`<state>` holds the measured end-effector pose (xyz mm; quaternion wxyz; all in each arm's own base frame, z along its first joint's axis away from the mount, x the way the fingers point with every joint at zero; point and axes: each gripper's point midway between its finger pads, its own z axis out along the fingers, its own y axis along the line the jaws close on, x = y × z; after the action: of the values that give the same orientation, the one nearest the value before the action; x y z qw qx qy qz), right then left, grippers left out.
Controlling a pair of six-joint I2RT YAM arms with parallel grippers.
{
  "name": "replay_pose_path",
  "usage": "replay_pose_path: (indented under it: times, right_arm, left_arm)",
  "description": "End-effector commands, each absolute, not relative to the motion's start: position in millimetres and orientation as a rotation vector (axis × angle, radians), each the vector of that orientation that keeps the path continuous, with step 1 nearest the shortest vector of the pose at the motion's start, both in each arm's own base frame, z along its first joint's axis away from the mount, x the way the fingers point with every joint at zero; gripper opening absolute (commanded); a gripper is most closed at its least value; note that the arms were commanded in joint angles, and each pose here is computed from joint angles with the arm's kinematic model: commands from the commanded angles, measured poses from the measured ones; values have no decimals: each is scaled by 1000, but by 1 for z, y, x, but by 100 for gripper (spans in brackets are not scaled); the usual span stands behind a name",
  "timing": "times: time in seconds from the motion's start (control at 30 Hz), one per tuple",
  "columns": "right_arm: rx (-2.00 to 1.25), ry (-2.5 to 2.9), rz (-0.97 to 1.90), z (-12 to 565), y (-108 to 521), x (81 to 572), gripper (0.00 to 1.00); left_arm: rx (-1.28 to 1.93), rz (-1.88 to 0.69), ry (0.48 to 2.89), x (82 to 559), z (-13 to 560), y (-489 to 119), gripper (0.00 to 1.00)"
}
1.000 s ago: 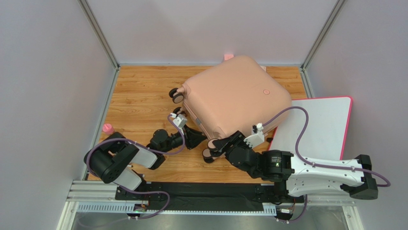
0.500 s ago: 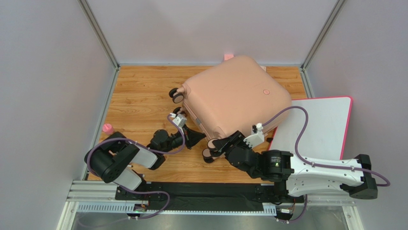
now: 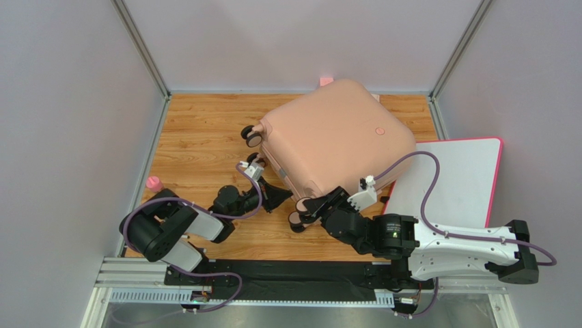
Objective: Pack the luggage
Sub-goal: Zip the luggage at the center of the board.
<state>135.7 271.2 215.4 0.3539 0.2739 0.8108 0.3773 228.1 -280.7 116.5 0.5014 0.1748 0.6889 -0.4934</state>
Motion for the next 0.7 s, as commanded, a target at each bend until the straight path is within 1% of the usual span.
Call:
replay_pose_path:
  times: [0.0,0.1,0.2,0.33,0.43,0.5,0.67]
  right_arm:
    - [640,2081,993,229,273,131,0]
    - [640,2080,995,230,273,131,0]
    - [639,2081,993,229,272,130,0]
    - [637,2080,990,229,273,131,0]
    - [637,2080,990,229,273,131,0]
    - [637,2082,992,228,273,130,0]
    - [634,2082,991,229,273,130,0]
  left_arm:
    - [296,-1106,1389,267,182,-260,0]
    - [306,-1119,1383,269,184,-262,0]
    - [337,-1130,1369,266,188,-265,4]
    - [366,-1140,1349,265,193,-268,15]
    - [379,-1151,1339,265,196,-272,20]
    - [382,-1157,1343,266,195,-273,21]
    - [390,-1161,1351,266,192,-275,25]
